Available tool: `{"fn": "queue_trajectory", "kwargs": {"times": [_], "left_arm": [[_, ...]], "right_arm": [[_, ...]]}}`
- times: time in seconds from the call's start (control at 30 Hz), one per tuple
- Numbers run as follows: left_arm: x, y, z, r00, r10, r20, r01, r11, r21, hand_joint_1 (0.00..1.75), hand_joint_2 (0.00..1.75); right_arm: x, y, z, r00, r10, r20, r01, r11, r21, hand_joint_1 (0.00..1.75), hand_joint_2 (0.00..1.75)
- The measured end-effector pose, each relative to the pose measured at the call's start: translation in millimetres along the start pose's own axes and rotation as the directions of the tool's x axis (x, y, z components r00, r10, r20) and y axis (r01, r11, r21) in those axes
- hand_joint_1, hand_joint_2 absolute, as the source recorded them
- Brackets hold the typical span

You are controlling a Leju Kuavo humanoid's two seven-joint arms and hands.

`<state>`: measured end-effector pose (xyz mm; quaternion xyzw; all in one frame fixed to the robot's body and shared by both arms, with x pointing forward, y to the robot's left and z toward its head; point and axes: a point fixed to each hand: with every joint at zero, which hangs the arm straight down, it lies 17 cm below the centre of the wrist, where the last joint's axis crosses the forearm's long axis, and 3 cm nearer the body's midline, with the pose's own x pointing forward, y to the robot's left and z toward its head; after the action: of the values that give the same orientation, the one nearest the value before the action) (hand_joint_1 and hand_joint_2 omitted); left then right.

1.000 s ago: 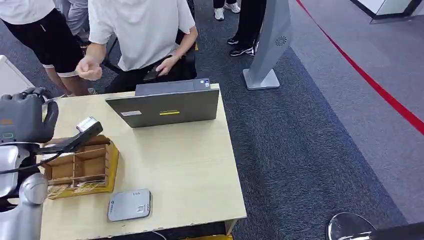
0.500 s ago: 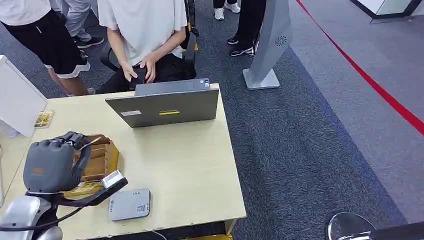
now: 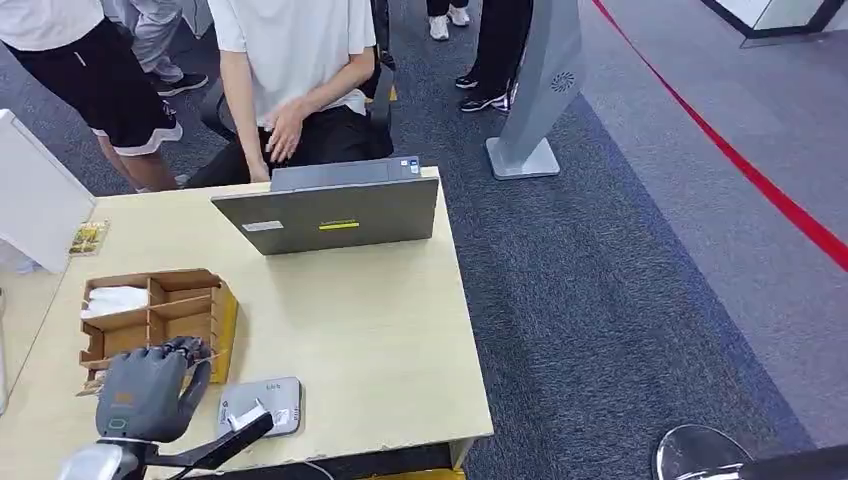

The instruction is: Pass the card to the sensor for recognition and then transmit it.

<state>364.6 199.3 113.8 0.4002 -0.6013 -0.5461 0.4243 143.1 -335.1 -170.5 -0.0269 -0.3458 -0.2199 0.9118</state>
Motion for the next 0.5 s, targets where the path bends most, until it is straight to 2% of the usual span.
{"fn": "queue_trajectory", "kwargs": {"times": [0.33, 0.5], "left_arm": [[13, -35, 11, 1.000, 0.018, -0.007, -0.019, 0.996, -0.084, 1.75, 1.75], [37, -57, 20, 0.998, 0.049, 0.039, -0.043, 0.988, -0.147, 1.75, 1.75]], "right_arm": [[0, 3, 0, 1.000, 0.017, 0.000, -0.017, 1.000, 0.013, 0.00, 1.75], [5, 6, -1, 0.999, 0.036, 0.012, -0.036, 0.999, 0.032, 0.00, 1.75]]}}
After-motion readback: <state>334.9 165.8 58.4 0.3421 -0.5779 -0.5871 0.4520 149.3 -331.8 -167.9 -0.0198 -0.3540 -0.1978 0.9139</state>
